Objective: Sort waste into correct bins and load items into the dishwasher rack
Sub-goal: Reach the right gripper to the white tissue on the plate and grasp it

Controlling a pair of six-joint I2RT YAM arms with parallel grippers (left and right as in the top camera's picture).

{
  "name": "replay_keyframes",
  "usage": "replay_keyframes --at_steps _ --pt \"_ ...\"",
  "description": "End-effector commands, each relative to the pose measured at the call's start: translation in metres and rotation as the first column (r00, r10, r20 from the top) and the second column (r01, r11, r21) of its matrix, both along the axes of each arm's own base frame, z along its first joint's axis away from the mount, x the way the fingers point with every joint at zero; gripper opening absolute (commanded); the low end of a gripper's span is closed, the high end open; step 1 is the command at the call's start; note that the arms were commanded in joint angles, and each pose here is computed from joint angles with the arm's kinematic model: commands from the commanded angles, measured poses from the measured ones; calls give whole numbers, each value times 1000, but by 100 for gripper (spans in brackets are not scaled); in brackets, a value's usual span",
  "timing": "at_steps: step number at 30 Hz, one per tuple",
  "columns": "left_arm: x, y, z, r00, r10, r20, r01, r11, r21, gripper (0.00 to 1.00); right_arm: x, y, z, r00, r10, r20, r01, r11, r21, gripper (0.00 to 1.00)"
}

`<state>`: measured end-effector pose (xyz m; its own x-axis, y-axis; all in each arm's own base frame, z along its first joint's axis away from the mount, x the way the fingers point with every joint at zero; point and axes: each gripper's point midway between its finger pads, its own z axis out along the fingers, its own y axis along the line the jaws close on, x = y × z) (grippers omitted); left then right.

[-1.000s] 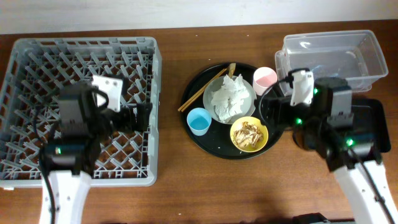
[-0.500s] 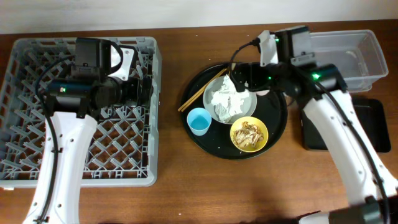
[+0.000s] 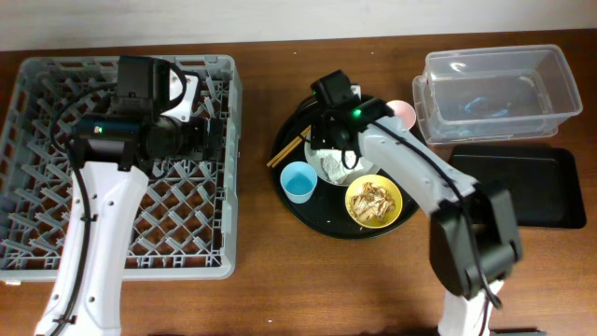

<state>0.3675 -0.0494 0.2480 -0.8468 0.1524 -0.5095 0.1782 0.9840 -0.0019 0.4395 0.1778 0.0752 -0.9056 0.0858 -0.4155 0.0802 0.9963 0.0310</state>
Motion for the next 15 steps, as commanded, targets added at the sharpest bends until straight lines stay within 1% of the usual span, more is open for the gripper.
replay_keyframes --at_steps 1,8,9,10,11,14,15 --pt "3 1 6 1000 10 16 -10 1000 4 99 5 -11 -22 996 -82 -19 81 996 -37 82" --pt "3 1 6 1000 10 17 -10 1000 4 99 1 -12 -59 993 -85 -82 79 994 -72 81" --pt "3 1 6 1000 10 17 -10 1000 4 99 0 -12 -62 993 -84 -87 78 994 -72 78" --pt "3 1 6 1000 10 17 -10 1000 5 99 -1 -11 -66 992 -82 -98 76 995 -70 72" --pt "3 1 6 1000 10 17 -10 1000 5 99 -2 -10 -68 991 -80 -106 73 995 -65 63" --pt "2 1 6 1000 10 14 -10 1000 5 99 -4 -11 -76 989 -80 -123 72 995 -70 41" --pt "2 1 6 1000 10 10 -10 1000 5 99 -5 -11 -80 988 -80 -132 71 995 -72 27"
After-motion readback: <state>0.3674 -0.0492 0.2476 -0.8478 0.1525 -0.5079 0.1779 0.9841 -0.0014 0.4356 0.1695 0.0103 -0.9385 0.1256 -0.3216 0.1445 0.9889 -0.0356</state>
